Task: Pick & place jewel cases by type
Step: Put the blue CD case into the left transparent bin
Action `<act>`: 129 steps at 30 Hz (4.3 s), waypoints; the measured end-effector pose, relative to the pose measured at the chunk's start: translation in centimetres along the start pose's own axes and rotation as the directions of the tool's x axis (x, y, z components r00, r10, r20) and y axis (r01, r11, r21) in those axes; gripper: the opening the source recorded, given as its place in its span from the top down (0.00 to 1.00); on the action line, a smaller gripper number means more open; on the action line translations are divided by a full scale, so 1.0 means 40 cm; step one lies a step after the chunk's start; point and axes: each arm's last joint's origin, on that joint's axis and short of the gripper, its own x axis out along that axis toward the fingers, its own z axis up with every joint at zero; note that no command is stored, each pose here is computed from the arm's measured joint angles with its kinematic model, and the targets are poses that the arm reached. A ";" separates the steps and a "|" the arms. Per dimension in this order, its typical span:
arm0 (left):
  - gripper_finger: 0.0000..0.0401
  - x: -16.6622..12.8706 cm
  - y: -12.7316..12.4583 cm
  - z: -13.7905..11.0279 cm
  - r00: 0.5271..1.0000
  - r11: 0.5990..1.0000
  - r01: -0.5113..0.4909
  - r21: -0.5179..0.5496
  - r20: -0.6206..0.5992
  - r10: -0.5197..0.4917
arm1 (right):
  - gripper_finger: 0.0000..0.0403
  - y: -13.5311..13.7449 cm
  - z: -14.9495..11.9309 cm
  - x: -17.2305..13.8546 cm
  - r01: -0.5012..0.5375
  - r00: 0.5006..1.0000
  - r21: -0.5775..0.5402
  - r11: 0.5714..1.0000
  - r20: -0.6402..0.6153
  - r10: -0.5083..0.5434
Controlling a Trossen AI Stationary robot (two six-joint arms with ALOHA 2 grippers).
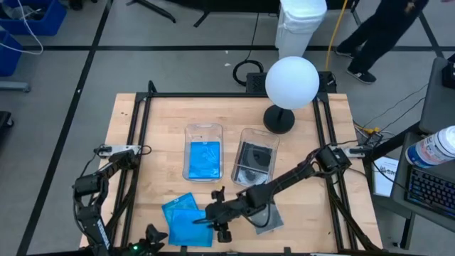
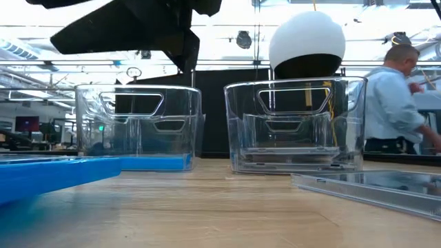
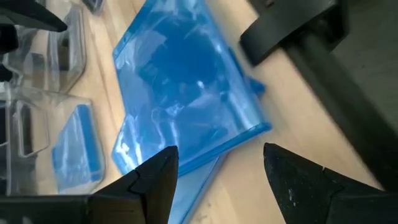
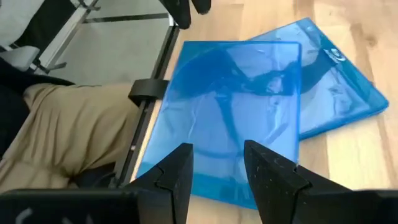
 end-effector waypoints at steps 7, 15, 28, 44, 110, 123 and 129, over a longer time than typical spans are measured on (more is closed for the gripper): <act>0.40 0.004 -0.004 0.005 1.000 1.000 0.022 0.018 0.009 -0.022 | 0.66 -0.081 -0.009 -0.001 0.094 0.990 0.179 0.979 -0.123 -0.073; 0.40 0.009 -0.007 0.019 0.998 0.997 0.031 0.078 0.047 -0.034 | 0.59 -0.105 -0.011 -0.003 0.072 0.984 0.279 0.958 -0.177 -0.022; 0.40 0.026 -0.007 0.061 0.989 0.998 0.050 0.038 0.140 -0.055 | 0.57 -0.171 -0.015 -0.012 0.126 0.963 0.409 0.904 -0.268 -0.013; 0.40 0.063 -0.003 0.045 0.993 0.999 0.026 0.039 0.115 -0.030 | 0.56 -0.193 -0.069 0.015 0.069 0.973 0.462 0.884 -0.228 0.043; 0.41 0.197 0.024 0.029 0.992 0.998 0.000 0.060 0.126 -0.007 | 0.68 -0.136 -0.123 0.040 -0.174 0.983 0.429 0.886 0.124 0.133; 0.41 0.221 0.036 0.036 0.994 0.997 0.006 0.075 0.112 -0.015 | 0.91 -0.145 -0.119 0.039 -0.172 0.983 0.402 0.899 0.131 0.130; 0.40 0.212 0.034 0.038 0.993 0.997 -0.010 0.079 0.118 0.000 | 0.91 -0.139 -0.120 0.039 -0.186 0.981 0.391 0.901 0.128 0.146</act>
